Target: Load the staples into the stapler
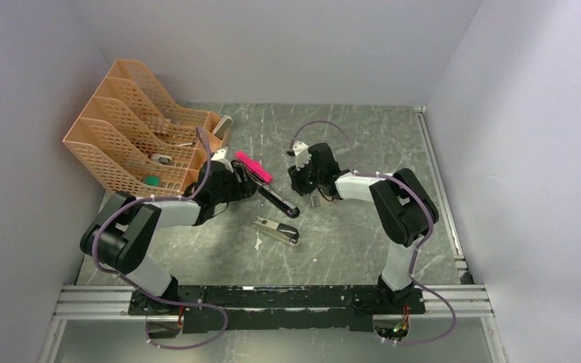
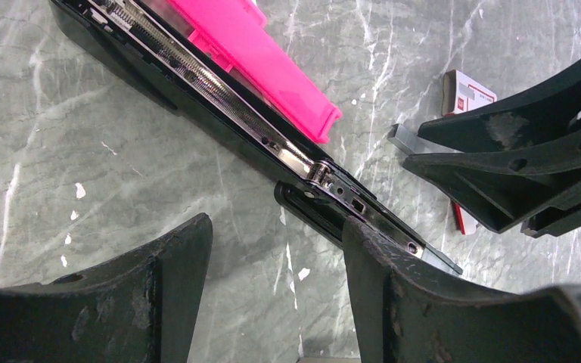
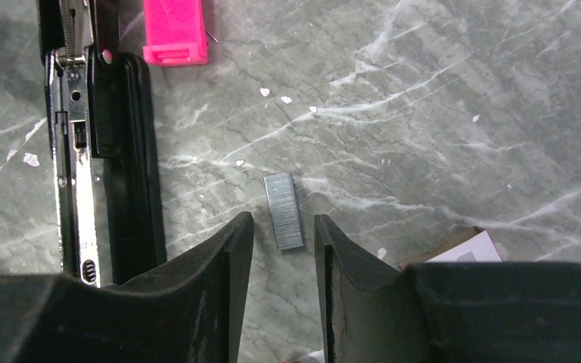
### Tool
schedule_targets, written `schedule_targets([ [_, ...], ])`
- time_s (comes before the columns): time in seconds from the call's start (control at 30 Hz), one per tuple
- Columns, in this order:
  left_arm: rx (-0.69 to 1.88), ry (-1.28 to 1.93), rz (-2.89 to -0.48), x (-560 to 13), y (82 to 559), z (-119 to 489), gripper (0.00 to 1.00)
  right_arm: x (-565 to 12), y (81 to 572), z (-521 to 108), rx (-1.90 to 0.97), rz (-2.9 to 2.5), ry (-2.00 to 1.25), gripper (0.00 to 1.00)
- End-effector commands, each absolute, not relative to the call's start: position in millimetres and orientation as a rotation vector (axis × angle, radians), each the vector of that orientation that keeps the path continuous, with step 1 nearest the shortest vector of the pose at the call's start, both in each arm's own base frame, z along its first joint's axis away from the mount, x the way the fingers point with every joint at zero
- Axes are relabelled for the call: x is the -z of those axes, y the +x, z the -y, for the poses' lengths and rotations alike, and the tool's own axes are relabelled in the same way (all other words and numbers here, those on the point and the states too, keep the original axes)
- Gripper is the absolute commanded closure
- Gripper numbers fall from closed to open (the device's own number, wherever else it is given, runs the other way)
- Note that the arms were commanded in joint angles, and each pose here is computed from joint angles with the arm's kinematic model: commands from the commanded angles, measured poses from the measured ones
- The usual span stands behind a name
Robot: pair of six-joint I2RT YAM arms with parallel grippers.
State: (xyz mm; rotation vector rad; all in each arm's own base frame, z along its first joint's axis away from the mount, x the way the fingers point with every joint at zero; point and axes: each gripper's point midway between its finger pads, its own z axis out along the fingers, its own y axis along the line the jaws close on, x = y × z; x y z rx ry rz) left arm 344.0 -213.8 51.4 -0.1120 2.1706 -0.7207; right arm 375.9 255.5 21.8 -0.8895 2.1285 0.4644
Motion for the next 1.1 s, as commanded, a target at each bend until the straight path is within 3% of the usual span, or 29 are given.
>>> schedule_targets([
  [0.0, 0.714, -0.089, -2.110, -65.9, 349.2, 214.6, 0.32, -13.9, 374.2, -253.7, -0.475, -2.176, -0.898, 0.63],
  [0.4, 0.716, -0.089, -2.110, -65.7, 349.3, 215.6, 0.32, -14.1, 369.6, -257.9, -0.497, -2.194, -0.806, 0.85],
  [0.67, 0.711, -0.088, -2.109, -66.1, 349.3, 214.9, 0.32, -10.5, 383.7, -256.4, -0.390, -2.148, -0.612, 0.85],
  [1.07, 0.711, -0.090, -2.108, -66.1, 350.0, 214.9, 0.32, 1.8, 374.0, -259.4, -0.332, -2.145, -0.654, 0.74],
])
